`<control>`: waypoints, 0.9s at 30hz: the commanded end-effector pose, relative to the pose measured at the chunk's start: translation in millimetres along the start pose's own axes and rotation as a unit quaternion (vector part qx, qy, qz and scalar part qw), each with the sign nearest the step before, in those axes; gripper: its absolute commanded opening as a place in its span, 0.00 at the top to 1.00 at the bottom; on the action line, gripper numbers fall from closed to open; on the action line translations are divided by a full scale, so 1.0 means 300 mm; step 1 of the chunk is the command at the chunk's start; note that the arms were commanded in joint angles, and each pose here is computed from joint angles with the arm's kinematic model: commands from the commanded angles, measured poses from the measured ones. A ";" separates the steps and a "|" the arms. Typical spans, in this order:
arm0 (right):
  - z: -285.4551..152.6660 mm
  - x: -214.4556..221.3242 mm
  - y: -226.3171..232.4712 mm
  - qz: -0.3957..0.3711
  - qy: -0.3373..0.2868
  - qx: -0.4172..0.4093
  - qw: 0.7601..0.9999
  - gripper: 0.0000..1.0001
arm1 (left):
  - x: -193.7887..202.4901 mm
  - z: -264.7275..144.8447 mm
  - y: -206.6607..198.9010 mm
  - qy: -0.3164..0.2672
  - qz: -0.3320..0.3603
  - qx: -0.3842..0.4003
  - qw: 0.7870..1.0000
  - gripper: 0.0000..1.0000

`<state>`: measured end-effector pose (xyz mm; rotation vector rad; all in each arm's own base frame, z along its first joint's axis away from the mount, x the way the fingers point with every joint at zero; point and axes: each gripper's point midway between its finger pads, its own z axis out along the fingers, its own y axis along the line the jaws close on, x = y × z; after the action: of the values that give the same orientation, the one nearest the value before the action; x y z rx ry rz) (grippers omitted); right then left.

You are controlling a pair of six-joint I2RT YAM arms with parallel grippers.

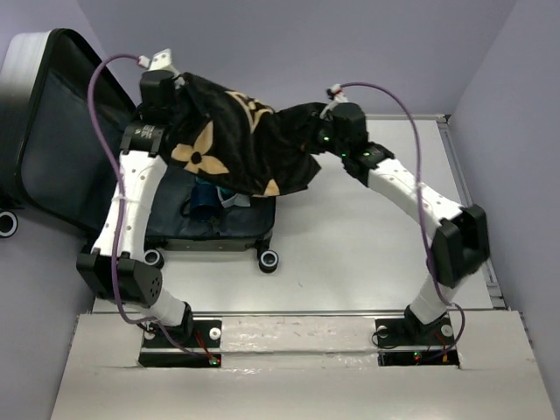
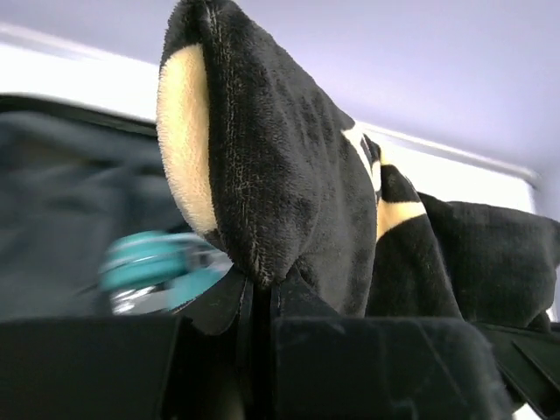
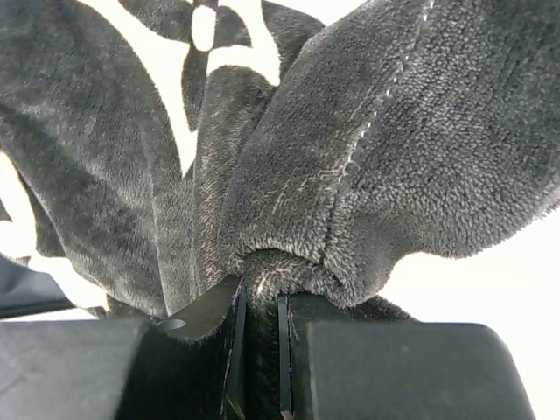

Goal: Pack the luggage

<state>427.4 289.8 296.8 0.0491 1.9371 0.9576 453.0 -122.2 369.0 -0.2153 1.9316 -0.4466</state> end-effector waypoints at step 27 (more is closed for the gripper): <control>0.316 0.099 0.269 -0.240 0.040 0.013 0.970 0.00 | 0.029 -0.536 0.557 -0.143 -0.056 -0.240 0.958 0.08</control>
<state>457.6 453.1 213.5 -0.4188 2.0933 0.7912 346.0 42.5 363.9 -0.5744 1.7520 -0.1090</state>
